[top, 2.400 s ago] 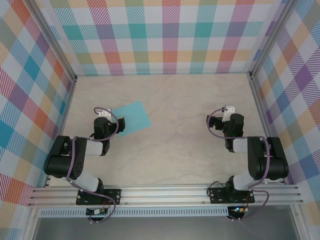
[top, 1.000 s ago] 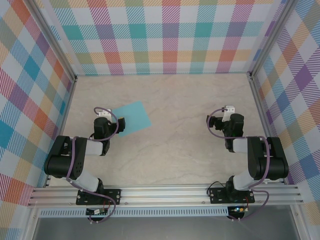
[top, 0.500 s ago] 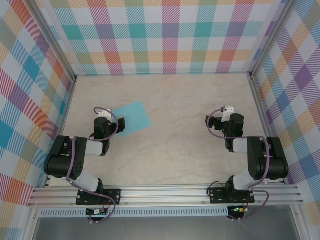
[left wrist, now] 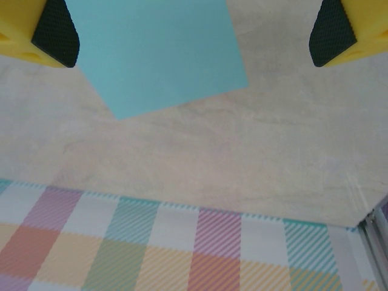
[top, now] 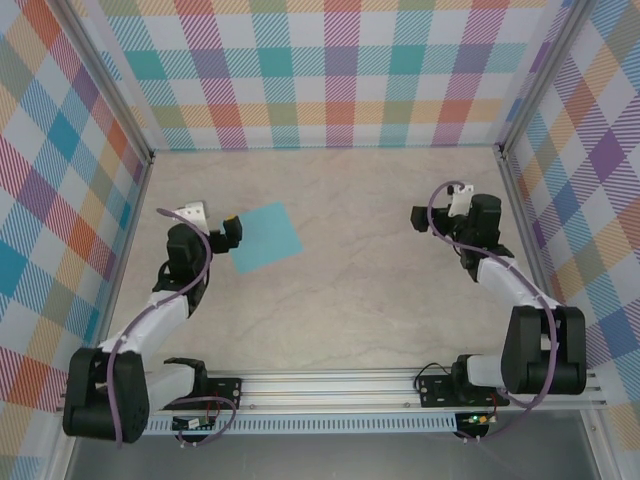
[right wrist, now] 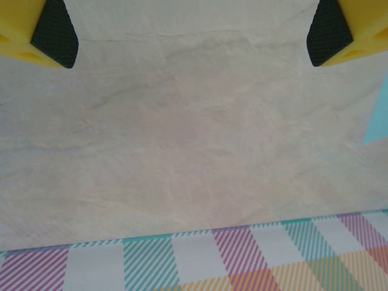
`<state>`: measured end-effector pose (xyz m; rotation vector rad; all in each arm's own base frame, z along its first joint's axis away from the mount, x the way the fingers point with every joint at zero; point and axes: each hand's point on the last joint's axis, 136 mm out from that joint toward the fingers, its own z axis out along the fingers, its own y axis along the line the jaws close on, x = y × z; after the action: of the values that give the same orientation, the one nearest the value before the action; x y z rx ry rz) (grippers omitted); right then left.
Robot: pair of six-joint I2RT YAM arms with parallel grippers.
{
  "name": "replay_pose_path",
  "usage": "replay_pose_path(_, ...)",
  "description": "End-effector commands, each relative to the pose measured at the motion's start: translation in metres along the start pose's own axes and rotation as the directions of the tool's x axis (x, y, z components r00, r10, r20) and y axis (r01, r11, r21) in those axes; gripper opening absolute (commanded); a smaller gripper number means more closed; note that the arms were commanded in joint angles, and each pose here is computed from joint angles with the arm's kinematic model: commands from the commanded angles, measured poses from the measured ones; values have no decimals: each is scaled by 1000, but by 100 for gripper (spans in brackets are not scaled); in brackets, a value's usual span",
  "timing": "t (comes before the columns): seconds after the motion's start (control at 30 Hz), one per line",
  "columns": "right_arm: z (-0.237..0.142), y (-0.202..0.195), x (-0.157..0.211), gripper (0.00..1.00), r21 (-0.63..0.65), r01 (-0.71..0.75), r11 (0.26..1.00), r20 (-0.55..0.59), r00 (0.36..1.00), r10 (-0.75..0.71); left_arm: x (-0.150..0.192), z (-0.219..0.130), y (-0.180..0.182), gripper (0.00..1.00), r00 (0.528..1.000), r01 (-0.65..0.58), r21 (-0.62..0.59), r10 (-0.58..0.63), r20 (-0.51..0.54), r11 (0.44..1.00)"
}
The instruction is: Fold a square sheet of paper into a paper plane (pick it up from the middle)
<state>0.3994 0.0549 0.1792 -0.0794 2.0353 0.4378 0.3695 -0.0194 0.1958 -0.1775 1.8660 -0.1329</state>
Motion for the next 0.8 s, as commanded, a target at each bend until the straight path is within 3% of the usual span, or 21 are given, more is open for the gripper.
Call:
replay_pose_path(0.0,-11,10,20,100,11,-238,971,-184,954,235,9,-19,24,100,963,226,-166,-246,-107,960)
replay_pose_path(0.07,-11,2,30,100,114,-363,925,-259,888,381,16,-26,38,100,919,338,-278,-379,-106,899)
replay_pose_path(0.1,-9,9,38,100,90,-390,916,-318,861,398,20,-24,34,100,909,352,-264,-396,-133,898)
replay_pose_path(0.13,-6,18,46,100,58,-429,901,-368,830,419,23,-18,16,100,903,347,-182,-380,-198,920)
replay_pose_path(0.2,-1,31,63,100,21,-525,851,-445,757,478,31,-5,-14,100,860,400,-71,-401,-317,914)
replay_pose_path(0.3,-1,48,79,100,-72,-613,787,-475,715,513,49,18,-46,100,785,453,-2,-400,-474,892)
replay_pose_path(0.4,-2,64,88,100,-137,-643,754,-506,700,504,63,38,-63,100,755,423,-10,-358,-549,906)
replay_pose_path(0.53,-5,72,100,100,-133,-623,771,-545,696,468,86,70,-57,100,719,339,-140,-352,-599,930)
replay_pose_path(0.77,-12,79,106,100,-140,-609,781,-565,696,442,131,112,-76,100,597,289,-205,-344,-725,935)
